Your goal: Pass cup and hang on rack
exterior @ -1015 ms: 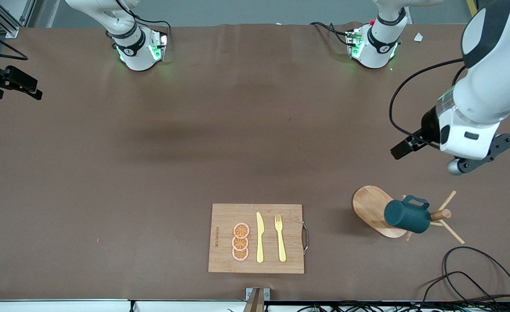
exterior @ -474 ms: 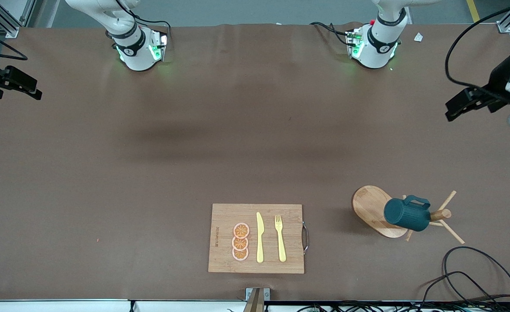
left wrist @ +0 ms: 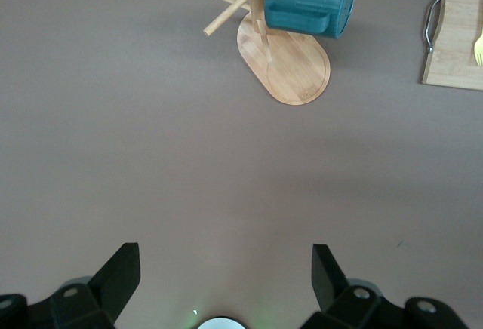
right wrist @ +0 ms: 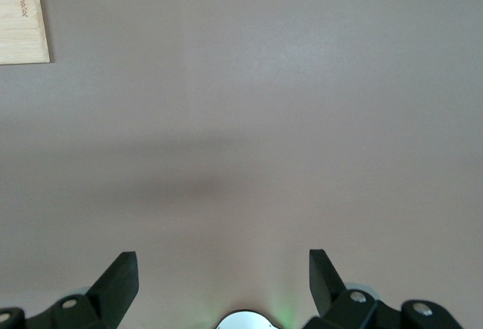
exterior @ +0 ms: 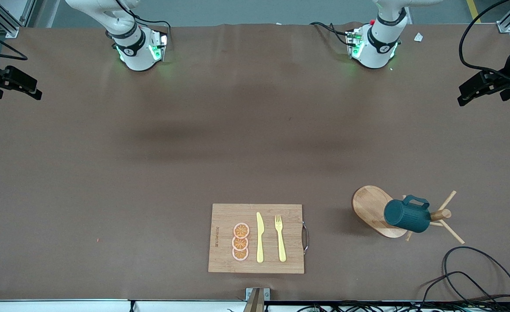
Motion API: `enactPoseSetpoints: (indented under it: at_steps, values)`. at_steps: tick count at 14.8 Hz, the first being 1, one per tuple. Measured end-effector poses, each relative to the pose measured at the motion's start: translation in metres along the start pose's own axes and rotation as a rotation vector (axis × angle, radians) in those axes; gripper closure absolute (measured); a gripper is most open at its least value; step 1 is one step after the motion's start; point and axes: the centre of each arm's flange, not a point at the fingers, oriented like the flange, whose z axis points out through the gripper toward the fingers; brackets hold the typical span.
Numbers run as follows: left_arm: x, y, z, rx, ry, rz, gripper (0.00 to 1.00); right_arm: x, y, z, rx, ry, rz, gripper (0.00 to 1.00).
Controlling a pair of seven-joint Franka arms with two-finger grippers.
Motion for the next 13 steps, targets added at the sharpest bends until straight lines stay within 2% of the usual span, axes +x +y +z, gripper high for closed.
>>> enactPoseSetpoints:
  at_steps: [7, 13]
  values:
    - [-0.0072, -0.0027, 0.0058, -0.001, 0.01, 0.015, 0.0, 0.0, 0.0001, 0.0, 0.0, 0.0, 0.0, 0.0]
    - [-0.0066, -0.0048, 0.0055, -0.001, 0.013, 0.084, 0.0, 0.0, 0.0002, 0.0, 0.0, 0.0, 0.0, 0.0]
